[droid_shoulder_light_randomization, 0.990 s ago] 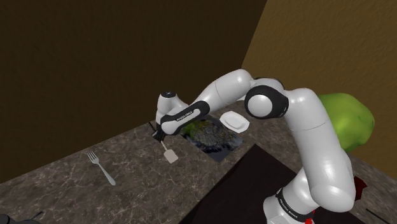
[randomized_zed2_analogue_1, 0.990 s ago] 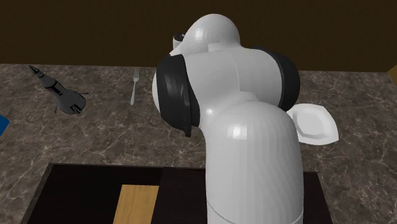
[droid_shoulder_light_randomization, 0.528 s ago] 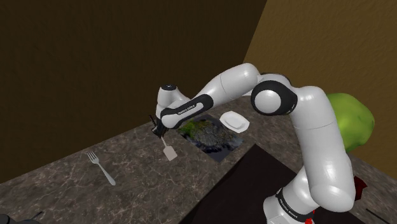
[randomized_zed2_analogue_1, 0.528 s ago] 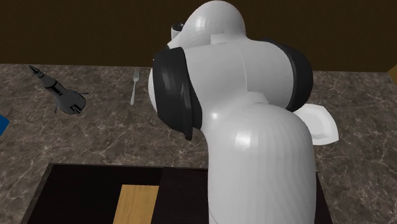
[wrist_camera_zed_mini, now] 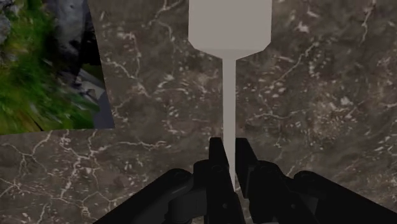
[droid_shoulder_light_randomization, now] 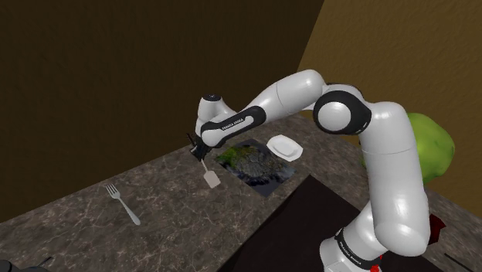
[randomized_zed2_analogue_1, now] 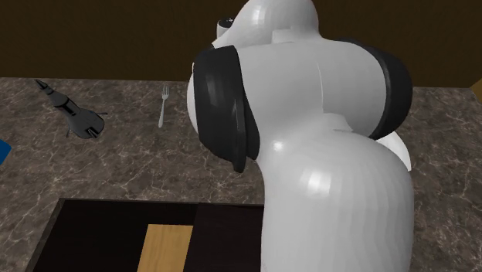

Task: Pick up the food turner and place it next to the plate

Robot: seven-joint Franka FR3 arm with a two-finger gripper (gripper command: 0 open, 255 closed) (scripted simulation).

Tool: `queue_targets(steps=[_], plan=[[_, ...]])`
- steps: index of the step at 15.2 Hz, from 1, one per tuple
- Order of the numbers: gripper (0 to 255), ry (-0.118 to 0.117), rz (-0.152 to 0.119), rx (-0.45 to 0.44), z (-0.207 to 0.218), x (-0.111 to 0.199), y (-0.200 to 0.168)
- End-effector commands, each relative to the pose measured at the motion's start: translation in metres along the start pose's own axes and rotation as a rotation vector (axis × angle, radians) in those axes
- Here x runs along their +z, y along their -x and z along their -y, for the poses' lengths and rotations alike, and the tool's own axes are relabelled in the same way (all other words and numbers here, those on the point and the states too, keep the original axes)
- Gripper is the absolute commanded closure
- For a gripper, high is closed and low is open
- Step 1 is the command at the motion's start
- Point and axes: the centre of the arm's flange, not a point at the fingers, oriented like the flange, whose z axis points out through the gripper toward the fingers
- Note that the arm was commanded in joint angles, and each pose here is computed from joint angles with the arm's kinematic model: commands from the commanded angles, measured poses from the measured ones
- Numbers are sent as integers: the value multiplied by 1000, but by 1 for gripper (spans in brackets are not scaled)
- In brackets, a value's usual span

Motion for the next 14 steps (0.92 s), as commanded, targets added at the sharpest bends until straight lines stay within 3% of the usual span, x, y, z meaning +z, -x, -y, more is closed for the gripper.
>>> queue_targets(steps=[1, 14], plan=[[255, 0, 0, 0, -24, 1, -3], [255, 0, 0, 0, -196, 1, -13]])
